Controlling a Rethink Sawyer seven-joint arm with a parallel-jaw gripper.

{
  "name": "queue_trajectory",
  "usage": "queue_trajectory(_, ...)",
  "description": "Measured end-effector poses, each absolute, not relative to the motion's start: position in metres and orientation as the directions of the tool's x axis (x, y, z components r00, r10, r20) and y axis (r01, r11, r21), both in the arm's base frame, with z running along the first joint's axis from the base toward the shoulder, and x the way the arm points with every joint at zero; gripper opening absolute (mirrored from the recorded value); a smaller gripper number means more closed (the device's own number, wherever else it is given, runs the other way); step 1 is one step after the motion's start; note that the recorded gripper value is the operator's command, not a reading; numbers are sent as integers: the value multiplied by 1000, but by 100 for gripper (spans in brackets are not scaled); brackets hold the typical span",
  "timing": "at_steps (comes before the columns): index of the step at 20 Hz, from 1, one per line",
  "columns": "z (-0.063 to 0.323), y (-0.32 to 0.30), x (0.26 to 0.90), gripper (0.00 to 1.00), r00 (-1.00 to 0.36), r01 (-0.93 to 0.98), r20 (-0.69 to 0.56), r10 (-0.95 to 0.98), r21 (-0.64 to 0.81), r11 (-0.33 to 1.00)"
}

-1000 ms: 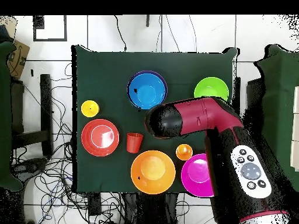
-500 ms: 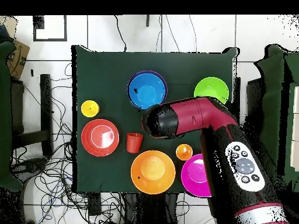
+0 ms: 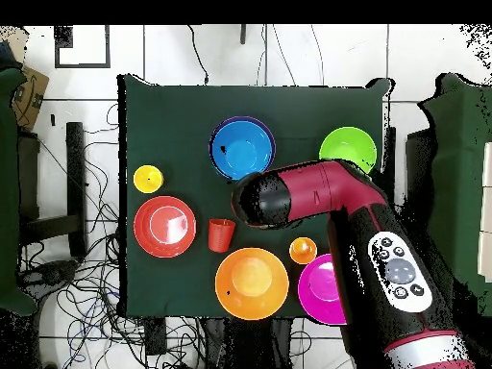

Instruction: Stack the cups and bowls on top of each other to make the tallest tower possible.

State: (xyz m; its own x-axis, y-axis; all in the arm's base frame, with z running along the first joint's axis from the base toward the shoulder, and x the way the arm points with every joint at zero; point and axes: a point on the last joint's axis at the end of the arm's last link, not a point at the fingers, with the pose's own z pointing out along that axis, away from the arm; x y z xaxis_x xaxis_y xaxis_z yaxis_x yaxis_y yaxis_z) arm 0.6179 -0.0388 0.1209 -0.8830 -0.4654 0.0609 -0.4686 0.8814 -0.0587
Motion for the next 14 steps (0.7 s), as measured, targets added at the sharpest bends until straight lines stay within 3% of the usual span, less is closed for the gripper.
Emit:
queue_trajectory(10, 121, -36, 630, 100, -886, -458, -32, -462, -84, 885)
queue_trajectory(14, 126, -29, 647, 100, -909, -387, -131, -396, -92, 917)
